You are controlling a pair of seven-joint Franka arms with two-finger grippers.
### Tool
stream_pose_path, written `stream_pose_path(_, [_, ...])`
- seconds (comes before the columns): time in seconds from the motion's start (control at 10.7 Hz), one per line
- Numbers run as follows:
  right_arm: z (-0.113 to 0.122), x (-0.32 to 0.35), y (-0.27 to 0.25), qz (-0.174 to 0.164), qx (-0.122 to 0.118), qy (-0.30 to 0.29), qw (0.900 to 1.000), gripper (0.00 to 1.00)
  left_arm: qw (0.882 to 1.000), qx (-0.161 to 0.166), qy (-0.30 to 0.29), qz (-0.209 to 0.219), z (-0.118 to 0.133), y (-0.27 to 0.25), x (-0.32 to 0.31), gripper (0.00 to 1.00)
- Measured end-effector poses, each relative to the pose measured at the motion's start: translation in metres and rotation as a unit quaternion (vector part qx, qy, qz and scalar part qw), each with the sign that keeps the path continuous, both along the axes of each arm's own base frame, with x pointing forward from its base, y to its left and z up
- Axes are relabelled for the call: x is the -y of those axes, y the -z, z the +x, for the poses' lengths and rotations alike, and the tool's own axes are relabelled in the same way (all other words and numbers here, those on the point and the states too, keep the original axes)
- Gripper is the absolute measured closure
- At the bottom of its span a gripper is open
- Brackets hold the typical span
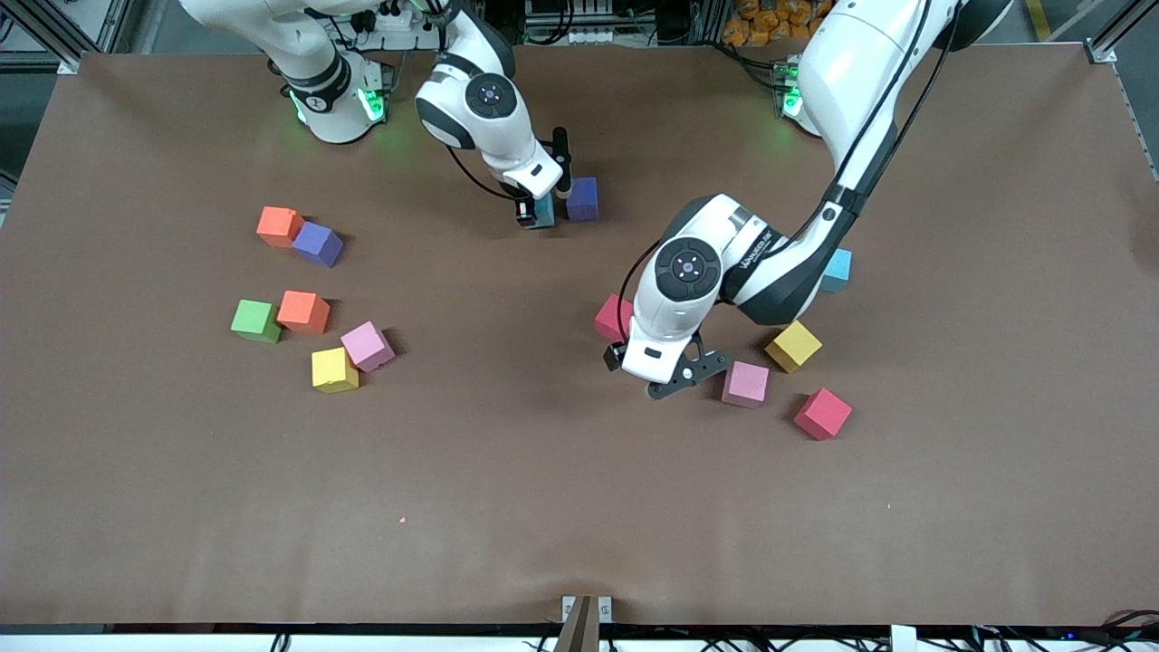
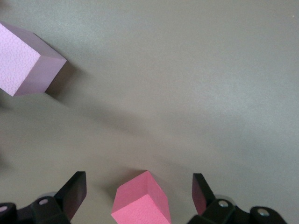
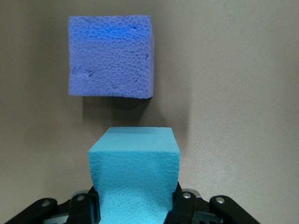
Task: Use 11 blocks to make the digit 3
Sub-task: 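Grasp the red cube with the left gripper while the right lowers cyan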
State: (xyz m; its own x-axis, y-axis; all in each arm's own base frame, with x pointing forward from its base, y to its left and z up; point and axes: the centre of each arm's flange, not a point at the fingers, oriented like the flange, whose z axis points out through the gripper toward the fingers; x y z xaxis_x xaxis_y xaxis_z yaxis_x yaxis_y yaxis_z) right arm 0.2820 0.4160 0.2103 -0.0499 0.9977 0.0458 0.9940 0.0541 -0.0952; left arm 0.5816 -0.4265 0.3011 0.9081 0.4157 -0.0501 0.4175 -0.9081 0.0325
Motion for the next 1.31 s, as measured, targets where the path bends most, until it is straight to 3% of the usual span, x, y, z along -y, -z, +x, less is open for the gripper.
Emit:
stream_pose_path(0.37, [-0.005, -0.008, 0.007, -0.001, -0.012, 0.019, 1.0, 0.47, 1.0, -0.009, -0.001, 0.004, -0.002, 0.013, 0.001, 0.0])
stream_pose_path(0.75, [-0.02, -0.018, 0.004, 0.001, -0.015, 0.029, 0.999, 0.47, 0.995, -0.021, -0.098, 0.014, -0.018, 0.024, 0.022, 0.0])
stream_pose_path(1.03, [-0.019, -0.019, 0.004, 0.002, -0.015, 0.031, 0.999, 0.47, 0.984, -0.036, -0.174, 0.03, -0.023, 0.04, 0.021, 0.0])
stream_pose_path(1.31, [-0.017, -0.021, 0.003, 0.005, -0.015, 0.033, 0.999, 0.47, 0.976, -0.049, -0.207, 0.044, -0.04, 0.06, 0.033, 0.0])
